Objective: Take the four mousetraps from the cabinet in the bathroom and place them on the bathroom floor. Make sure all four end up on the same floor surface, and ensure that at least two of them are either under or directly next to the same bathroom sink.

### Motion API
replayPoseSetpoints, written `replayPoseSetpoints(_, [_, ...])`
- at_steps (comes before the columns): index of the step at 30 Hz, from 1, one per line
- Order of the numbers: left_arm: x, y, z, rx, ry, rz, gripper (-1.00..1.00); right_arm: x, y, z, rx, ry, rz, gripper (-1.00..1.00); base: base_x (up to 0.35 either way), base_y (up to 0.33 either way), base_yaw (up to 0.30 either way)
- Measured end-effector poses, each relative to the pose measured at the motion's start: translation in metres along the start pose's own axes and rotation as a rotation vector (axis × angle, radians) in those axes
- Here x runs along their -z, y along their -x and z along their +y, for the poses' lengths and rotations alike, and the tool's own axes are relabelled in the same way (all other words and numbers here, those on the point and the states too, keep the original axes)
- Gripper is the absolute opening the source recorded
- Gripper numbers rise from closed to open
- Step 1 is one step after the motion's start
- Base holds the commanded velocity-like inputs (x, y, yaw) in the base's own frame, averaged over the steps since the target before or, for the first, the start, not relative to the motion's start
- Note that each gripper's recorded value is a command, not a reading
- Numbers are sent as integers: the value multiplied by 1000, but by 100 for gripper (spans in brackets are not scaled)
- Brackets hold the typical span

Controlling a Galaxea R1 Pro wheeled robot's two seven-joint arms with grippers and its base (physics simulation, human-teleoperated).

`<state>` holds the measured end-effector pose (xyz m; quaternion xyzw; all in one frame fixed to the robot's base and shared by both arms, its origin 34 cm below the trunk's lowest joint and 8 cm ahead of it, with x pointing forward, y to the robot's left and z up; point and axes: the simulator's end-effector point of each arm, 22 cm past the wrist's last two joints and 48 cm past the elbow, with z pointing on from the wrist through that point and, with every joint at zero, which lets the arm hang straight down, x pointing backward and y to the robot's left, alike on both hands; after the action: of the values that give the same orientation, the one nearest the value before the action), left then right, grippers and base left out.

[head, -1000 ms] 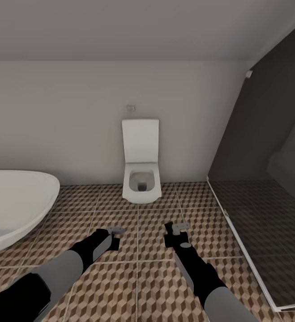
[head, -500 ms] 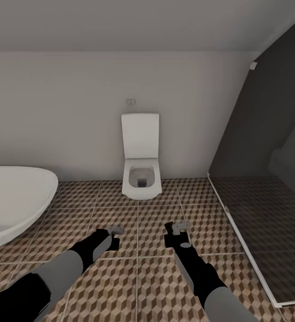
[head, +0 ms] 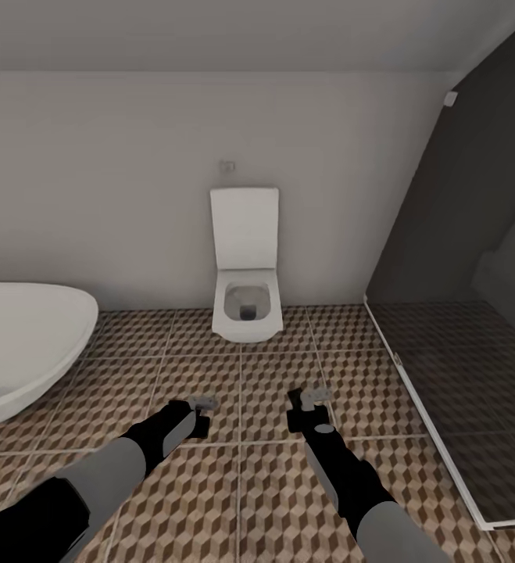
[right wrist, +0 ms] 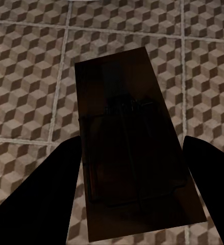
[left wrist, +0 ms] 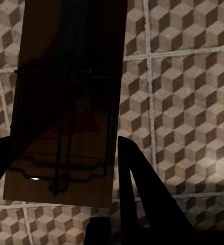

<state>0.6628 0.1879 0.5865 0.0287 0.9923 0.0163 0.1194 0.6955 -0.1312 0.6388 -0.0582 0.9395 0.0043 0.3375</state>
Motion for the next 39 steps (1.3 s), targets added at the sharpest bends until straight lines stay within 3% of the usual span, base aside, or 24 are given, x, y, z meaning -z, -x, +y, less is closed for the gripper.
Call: replayPoseSetpoints(39, [-85, -40, -6, -3, -6, 60, -100, -63, -72, 5, -3, 7, 60, -100, 0, 0, 0])
